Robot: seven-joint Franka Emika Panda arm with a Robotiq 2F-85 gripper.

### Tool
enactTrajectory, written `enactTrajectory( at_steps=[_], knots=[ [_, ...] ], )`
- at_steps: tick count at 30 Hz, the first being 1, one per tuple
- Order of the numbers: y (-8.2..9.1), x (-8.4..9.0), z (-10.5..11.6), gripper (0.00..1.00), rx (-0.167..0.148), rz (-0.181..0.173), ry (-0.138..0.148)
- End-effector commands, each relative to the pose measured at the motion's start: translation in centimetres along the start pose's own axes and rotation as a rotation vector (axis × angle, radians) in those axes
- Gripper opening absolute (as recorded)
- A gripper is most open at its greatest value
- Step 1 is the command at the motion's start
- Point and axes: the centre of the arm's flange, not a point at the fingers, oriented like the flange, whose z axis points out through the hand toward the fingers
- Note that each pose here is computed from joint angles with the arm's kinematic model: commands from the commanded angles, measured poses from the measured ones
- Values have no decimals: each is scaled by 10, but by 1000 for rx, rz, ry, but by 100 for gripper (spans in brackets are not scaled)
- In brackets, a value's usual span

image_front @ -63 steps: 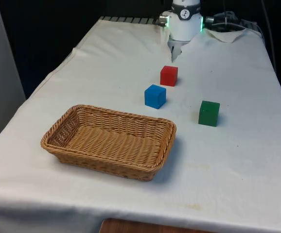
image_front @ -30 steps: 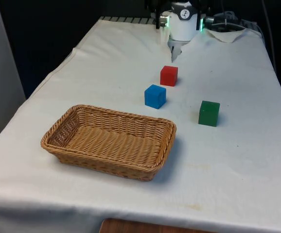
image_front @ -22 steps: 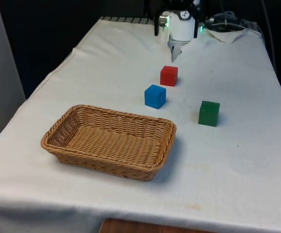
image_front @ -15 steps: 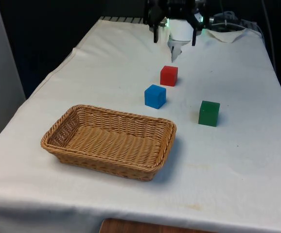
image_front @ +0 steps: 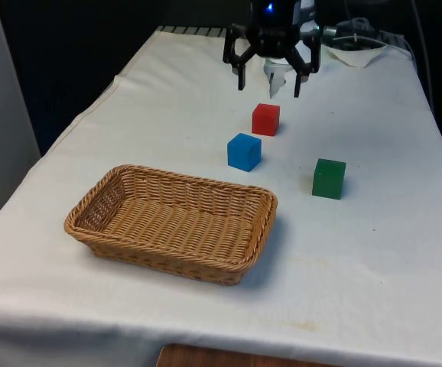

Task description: Pick up exactly two blocks and place them into the basket.

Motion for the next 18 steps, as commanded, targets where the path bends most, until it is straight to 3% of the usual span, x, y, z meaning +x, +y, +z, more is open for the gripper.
enactTrajectory(
  at_steps=[1, 3, 4, 6, 11, 12, 13, 18],
  knots=[
    [2, -7, 5, 100, 4, 3, 19],
    [3, -10, 11, 100, 3, 4, 23],
    [3, -6, 9, 100, -2, 4, 6],
    [5, -16, 21, 100, 1, 7, 28],
    [8, -31, 41, 100, -2, 11, 37],
    [8, -28, 40, 100, -10, 11, 23],
    [9, -33, 44, 100, -2, 14, 39],
    [12, -40, 58, 100, 0, 30, 39]
  ],
)
